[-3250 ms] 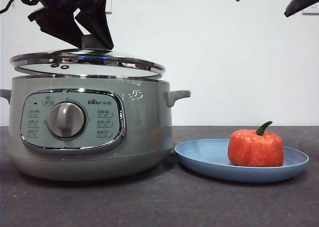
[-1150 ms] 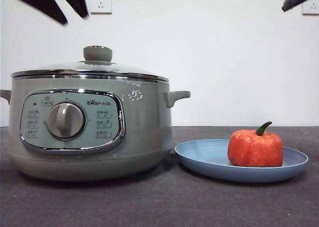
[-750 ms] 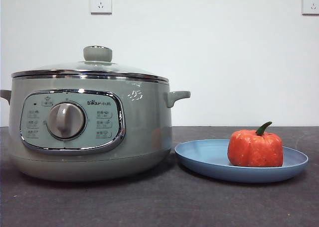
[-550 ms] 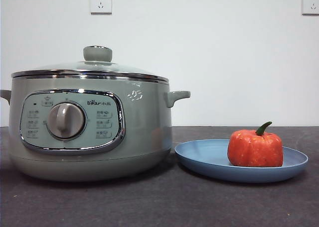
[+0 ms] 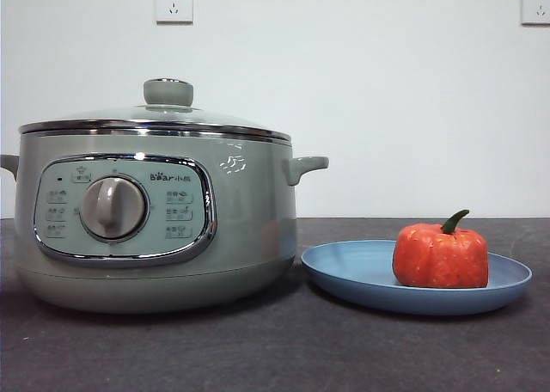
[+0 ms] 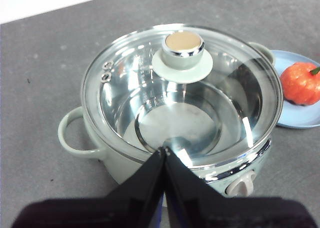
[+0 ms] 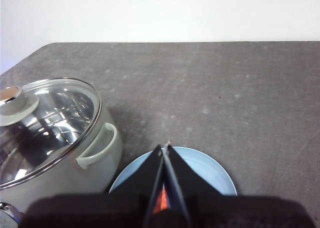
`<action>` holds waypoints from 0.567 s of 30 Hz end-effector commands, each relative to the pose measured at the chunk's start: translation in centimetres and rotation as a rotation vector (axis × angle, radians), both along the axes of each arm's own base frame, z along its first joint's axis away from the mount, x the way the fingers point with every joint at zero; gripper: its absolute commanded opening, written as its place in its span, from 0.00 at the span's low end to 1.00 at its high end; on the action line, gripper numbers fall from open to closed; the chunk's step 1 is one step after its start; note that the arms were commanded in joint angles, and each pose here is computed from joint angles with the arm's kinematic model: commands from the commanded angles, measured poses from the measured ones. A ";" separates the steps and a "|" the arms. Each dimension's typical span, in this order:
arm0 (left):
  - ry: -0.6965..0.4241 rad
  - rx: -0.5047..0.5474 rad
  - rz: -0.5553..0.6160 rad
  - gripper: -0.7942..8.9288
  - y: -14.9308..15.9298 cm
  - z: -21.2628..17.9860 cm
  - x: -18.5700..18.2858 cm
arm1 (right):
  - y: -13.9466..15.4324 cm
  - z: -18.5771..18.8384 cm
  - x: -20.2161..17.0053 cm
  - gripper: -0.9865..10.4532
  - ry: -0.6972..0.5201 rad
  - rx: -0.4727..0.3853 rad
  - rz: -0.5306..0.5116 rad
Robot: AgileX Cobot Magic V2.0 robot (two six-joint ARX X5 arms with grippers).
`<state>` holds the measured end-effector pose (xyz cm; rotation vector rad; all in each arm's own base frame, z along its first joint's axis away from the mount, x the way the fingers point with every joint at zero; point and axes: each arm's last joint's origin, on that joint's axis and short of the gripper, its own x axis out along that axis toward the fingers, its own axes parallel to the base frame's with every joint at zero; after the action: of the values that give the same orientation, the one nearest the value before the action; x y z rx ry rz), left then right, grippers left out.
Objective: Take the pumpkin out from the steamer,put the pumpkin in the blue plate,close the lid
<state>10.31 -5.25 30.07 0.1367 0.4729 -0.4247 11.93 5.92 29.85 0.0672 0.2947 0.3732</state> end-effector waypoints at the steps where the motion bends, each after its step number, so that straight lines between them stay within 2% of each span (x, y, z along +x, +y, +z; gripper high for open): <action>1: 0.005 -0.008 0.003 0.08 0.0 -0.1 0.0 | 0.0 -0.2 0.0 0.07 0.008 0.009 -0.008; 11: 0.003 -0.008 0.005 0.08 0.1 -0.1 -0.2 | 0.0 -0.2 0.0 0.07 0.009 0.008 -0.006; 14: -0.072 -0.029 0.032 0.08 1.6 0.5 -1.9 | 0.0 -0.2 0.0 0.07 0.012 0.006 -0.006; 17: -0.162 -0.133 0.057 0.08 2.9 0.9 -3.7 | 0.0 -0.3 0.0 0.07 0.016 0.004 -0.006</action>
<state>7.12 -2.70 31.15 0.0554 0.3215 -0.3875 11.90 5.90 29.75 0.0643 0.3046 0.3723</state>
